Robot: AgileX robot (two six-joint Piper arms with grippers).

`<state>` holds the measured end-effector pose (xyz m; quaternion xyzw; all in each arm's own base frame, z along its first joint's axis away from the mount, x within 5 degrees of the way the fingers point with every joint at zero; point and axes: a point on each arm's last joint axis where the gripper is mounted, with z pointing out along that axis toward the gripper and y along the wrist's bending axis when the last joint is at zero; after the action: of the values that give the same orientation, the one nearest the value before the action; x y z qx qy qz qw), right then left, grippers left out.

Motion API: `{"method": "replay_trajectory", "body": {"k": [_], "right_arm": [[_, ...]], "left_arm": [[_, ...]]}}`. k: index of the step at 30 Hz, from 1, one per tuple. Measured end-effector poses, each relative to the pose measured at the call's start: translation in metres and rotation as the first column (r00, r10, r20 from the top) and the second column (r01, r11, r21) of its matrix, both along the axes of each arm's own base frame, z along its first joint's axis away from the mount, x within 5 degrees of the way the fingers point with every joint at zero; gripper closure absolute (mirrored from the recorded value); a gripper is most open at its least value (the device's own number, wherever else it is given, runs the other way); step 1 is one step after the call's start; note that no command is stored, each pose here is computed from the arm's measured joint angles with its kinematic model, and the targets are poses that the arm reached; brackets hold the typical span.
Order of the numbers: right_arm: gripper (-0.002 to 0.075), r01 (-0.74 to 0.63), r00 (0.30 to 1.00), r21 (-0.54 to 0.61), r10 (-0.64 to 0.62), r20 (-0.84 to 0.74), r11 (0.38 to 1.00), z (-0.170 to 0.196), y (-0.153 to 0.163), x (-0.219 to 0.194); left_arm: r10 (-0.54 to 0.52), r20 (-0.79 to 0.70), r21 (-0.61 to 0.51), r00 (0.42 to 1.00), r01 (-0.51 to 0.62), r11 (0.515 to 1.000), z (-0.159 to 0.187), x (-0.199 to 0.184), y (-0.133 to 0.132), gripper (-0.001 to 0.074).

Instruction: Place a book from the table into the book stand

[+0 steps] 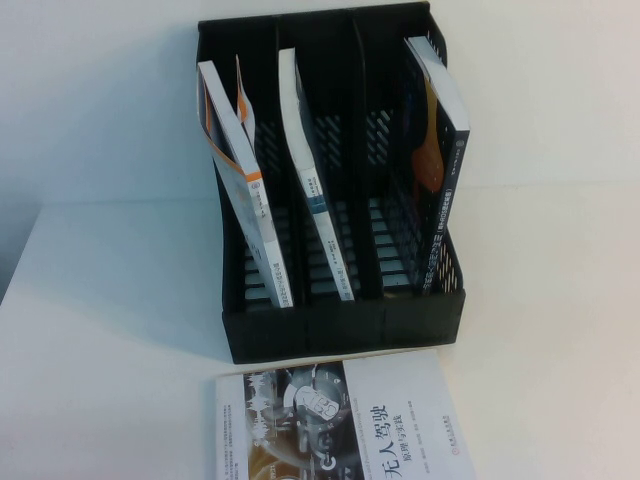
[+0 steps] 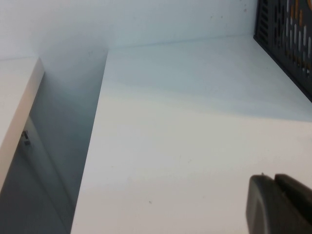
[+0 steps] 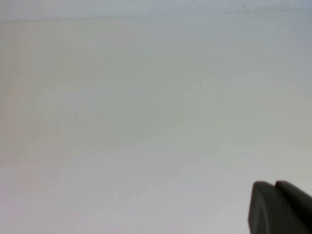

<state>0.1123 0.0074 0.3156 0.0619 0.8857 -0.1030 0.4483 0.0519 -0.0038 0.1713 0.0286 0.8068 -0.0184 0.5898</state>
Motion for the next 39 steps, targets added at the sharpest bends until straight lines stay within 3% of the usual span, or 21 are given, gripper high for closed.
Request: {"method": "replay_trajectory", "body": {"k": [39], "right_arm": [[0.0728, 0.0, 1.0, 0.0, 0.0, 0.0, 1.0, 0.0, 0.0, 0.0]], "left_arm": [[-0.047, 0.001, 0.017, 0.999, 0.047, 0.999, 0.0, -0.0002, -0.0022, 0.0738]]}}
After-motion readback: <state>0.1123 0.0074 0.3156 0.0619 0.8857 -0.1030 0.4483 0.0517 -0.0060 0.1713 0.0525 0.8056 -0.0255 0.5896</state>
